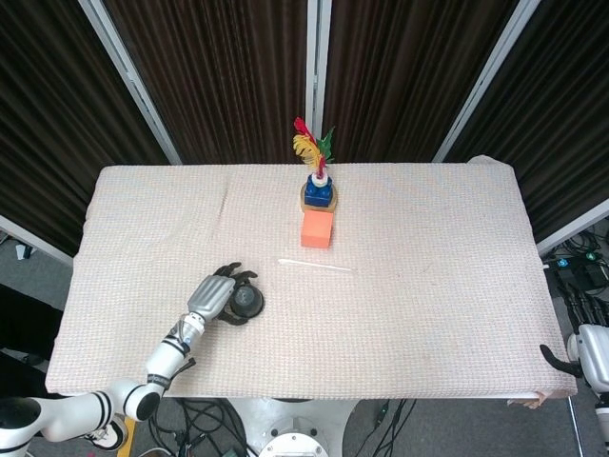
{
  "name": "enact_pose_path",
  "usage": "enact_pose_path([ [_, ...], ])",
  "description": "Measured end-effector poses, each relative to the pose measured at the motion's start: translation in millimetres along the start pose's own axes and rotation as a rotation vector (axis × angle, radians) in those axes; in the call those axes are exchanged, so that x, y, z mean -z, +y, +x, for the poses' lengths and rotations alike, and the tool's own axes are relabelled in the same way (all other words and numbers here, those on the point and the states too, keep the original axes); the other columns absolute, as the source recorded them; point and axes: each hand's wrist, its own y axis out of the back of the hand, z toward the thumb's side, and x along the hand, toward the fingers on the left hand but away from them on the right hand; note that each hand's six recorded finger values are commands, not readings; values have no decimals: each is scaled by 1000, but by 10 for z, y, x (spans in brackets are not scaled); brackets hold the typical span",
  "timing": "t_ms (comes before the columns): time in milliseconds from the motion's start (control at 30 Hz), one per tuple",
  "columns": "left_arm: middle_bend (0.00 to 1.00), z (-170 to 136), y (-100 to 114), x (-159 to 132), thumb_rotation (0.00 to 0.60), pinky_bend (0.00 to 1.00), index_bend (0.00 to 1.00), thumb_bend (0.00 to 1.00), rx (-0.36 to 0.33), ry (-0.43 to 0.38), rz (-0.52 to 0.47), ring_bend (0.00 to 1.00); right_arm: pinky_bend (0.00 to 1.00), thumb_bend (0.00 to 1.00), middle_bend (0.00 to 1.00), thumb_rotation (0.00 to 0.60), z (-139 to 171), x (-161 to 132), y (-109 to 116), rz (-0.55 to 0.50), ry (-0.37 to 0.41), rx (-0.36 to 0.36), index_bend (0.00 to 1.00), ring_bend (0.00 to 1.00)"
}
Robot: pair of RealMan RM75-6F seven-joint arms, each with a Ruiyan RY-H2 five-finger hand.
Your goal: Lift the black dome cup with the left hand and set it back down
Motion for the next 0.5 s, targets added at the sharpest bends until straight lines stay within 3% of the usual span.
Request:
enact_pose_path([
  [333,419,-23,34,-3,600,148,325,243,-11,-3,-11,120,0,163,0,600,-5,9,-13,0,-3,-4,0,0],
  [500,439,-37,117,-22,600,207,385,250,-26,-9,-10,148,0,164,0,600,-6,14,-11,-2,-4,-3,0,0],
])
